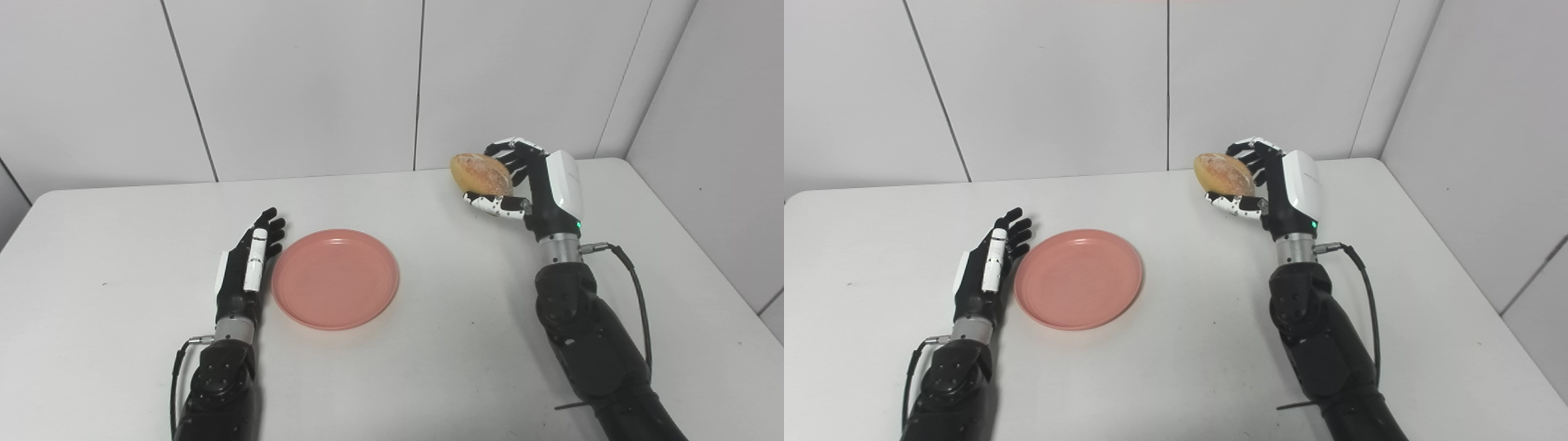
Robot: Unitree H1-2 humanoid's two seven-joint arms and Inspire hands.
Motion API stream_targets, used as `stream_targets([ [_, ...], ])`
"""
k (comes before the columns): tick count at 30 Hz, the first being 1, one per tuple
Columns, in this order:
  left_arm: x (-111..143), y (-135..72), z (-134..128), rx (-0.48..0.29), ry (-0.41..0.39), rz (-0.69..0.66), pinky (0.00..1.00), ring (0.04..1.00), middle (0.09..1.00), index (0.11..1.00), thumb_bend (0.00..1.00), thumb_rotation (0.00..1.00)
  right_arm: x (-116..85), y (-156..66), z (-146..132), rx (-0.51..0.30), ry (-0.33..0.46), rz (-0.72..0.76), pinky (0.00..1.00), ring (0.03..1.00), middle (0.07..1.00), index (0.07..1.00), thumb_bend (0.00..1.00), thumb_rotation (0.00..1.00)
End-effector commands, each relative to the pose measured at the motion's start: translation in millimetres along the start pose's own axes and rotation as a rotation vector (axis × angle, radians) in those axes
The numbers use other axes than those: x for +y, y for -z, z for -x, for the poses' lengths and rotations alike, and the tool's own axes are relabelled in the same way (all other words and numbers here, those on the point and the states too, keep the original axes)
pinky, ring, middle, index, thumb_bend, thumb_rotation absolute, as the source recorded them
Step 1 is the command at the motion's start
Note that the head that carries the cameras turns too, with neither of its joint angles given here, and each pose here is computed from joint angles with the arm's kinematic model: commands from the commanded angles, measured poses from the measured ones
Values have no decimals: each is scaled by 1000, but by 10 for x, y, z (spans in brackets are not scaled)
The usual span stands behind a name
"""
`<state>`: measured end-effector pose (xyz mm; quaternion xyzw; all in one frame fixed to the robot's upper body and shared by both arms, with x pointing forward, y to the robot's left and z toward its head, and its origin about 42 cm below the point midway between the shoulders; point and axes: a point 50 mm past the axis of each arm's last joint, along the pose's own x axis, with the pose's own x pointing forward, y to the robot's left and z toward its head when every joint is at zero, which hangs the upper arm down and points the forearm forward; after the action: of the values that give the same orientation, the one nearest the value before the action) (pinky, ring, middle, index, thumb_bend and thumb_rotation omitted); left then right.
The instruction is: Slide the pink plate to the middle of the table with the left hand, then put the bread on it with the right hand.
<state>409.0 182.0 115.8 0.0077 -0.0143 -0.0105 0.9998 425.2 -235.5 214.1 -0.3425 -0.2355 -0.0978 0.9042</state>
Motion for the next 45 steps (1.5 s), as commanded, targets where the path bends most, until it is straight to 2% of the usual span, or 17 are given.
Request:
stream_targets([
  [1, -69, -8, -26, 5, 0, 17, 841, 852, 836, 821, 436, 1000, -64, -228, -120, -81, 15, -18, 382, 463, 465, 531, 514, 0],
  [3, -82, -16, -28, -4, -3, 17, 839, 852, 835, 818, 429, 1000, -6, -324, -71, -104, -24, -44, 395, 474, 464, 532, 513, 0],
  [8, -116, -51, -28, 1, -11, -2, 837, 851, 837, 816, 438, 1000, 138, -486, -19, -164, -71, -61, 308, 405, 446, 540, 512, 0],
  [12, -141, -69, -25, -5, -10, 14, 842, 853, 836, 818, 428, 1000, 261, -603, -8, -167, -105, -90, 384, 459, 464, 530, 515, 0],
  [17, -166, -71, -16, -9, -12, 3, 842, 850, 834, 819, 438, 1000, 505, -728, -9, -193, -160, -95, 377, 458, 464, 529, 515, 0],
  [25, -219, -90, -19, -13, -3, 27, 851, 859, 846, 830, 448, 1000, 893, -765, 36, -199, -257, -108, 365, 446, 451, 540, 513, 0],
  [29, -232, -91, -22, -13, 6, 38, 858, 865, 850, 834, 452, 1000, 1048, -795, 9, -232, -307, -74, 347, 428, 443, 541, 513, 0],
  [33, -243, -87, -29, -12, 12, 44, 862, 871, 854, 837, 451, 1000, 1180, -823, -35, -264, -339, -32, 292, 371, 480, 494, 520, 0],
  [38, -260, -84, -28, -17, 15, 42, 859, 868, 851, 835, 460, 1000, 1292, -811, -71, -277, -363, 6, 276, 364, 425, 535, 513, 0],
  [41, -263, -88, -28, -17, 18, 40, 853, 865, 849, 833, 468, 1000, 1339, -777, -88, -286, -378, 27, 282, 374, 429, 534, 514, 0],
  [44, -265, -94, -23, -16, 19, 43, 855, 865, 850, 833, 468, 1000, 1375, -749, -86, -291, -396, 49, 257, 345, 474, 497, 519, 0],
  [45, -266, -95, -23, -15, 19, 43, 857, 866, 851, 833, 468, 1000, 1381, -744, -83, -293, -399, 53, 261, 351, 458, 510, 517, 0],
])
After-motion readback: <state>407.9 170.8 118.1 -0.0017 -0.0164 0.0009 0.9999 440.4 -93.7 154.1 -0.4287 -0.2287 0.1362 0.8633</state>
